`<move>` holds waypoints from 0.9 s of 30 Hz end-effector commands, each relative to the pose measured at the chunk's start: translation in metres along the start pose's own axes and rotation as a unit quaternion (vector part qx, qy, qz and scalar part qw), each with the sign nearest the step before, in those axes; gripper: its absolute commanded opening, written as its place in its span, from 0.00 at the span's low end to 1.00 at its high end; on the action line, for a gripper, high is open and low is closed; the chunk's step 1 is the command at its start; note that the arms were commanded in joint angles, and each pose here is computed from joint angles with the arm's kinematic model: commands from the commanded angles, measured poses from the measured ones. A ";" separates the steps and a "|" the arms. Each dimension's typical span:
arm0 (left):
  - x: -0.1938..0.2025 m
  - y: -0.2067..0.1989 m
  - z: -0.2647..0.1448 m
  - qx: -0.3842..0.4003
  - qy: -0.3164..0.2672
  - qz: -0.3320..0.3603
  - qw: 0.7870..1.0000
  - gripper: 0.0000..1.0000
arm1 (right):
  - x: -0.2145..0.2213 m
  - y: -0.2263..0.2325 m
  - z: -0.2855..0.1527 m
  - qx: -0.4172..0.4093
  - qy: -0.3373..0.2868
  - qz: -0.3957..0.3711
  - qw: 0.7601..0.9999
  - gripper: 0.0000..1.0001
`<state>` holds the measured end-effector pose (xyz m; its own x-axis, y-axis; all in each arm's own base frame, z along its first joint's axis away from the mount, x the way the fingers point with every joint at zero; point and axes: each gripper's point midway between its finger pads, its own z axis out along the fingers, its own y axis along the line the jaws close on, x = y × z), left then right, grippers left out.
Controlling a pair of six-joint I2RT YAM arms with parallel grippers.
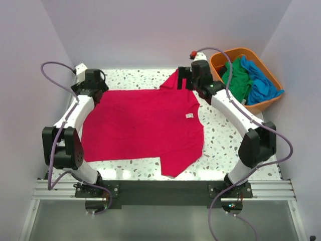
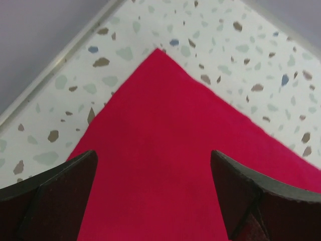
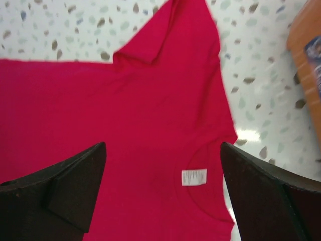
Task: Fold and stack the t-shirts
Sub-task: Flatten the tshirt out
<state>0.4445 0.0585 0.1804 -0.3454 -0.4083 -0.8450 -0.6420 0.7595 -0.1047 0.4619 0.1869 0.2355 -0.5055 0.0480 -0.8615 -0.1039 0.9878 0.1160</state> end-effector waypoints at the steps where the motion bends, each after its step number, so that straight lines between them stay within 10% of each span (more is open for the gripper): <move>1: 0.045 -0.001 -0.005 0.043 0.061 -0.002 0.997 1.00 | 0.076 0.009 0.016 -0.014 0.086 0.027 0.996 0.99; 15: 0.123 -0.001 0.054 0.022 0.146 0.061 0.987 1.00 | 0.176 -0.019 0.108 0.089 0.232 -0.001 0.969 0.99; 27: 0.140 -0.043 0.116 0.047 0.178 0.064 0.981 1.00 | 0.159 -0.058 0.188 0.122 0.237 0.014 0.964 0.99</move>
<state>0.4879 0.0338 0.0214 -0.6276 -0.4368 -0.6445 -0.5451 0.8376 -0.0368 0.5469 0.1872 0.0253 -0.8056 0.0619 -0.5892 0.0668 0.9977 0.0136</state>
